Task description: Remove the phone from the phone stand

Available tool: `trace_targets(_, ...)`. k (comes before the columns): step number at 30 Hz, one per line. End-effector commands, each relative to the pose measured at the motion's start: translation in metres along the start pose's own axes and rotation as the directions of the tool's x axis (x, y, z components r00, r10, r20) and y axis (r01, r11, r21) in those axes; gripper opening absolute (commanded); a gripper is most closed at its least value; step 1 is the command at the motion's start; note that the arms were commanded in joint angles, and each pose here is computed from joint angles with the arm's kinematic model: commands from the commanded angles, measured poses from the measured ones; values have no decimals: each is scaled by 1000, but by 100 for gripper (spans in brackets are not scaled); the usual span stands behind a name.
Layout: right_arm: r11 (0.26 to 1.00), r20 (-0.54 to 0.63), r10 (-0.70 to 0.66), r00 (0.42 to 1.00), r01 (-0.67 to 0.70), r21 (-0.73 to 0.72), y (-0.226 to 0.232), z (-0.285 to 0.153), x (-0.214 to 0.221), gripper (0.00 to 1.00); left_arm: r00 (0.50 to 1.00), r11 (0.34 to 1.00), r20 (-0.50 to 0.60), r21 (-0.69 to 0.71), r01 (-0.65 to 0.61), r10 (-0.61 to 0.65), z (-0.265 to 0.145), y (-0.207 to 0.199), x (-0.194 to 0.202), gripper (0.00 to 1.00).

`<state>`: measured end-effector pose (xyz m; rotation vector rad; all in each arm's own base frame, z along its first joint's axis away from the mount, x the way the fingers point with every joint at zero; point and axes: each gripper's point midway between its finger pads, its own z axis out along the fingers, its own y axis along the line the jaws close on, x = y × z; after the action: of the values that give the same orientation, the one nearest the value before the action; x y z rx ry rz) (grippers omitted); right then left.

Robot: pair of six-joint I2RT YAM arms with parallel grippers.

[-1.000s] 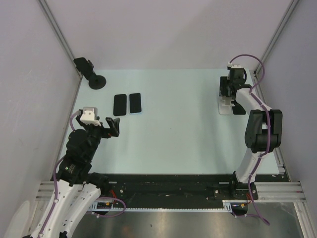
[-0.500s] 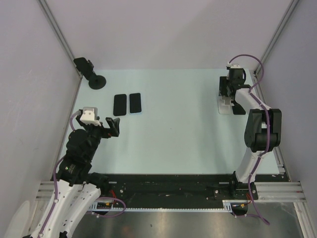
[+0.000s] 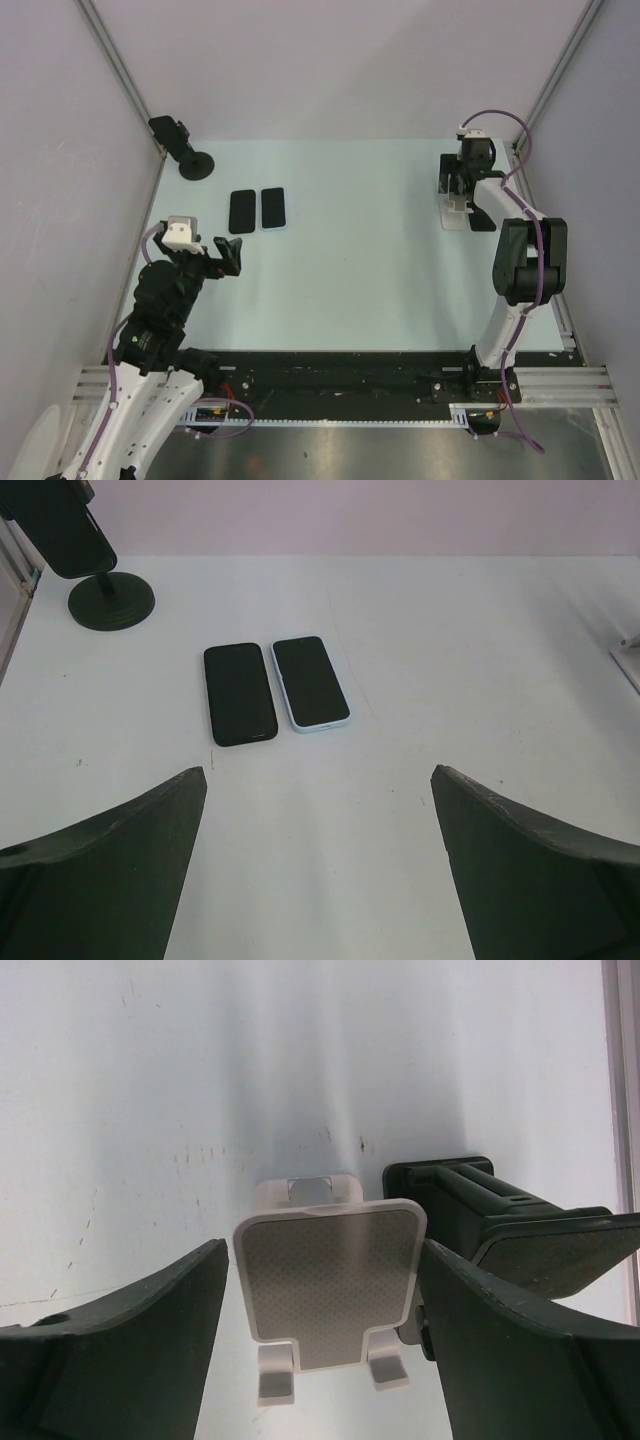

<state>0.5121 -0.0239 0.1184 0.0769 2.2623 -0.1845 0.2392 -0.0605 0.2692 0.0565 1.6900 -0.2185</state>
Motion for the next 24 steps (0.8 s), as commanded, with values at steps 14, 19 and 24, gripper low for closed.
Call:
trace_targets(14,984,323,130,937,-80,-161,20,-144,-115,100,1000,1000,23,2,-18,18,2,0,-3,100)
trace_targets(19,949,362,242,900,-143,-281,26,-219,-118,100,1000,1000,10,-26,-8,8,4,5,0,100)
trace_targets(24,924,404,319,857,-186,-336,22,-275,-96,100,1000,997,-15,-72,13,-14,12,11,0,100)
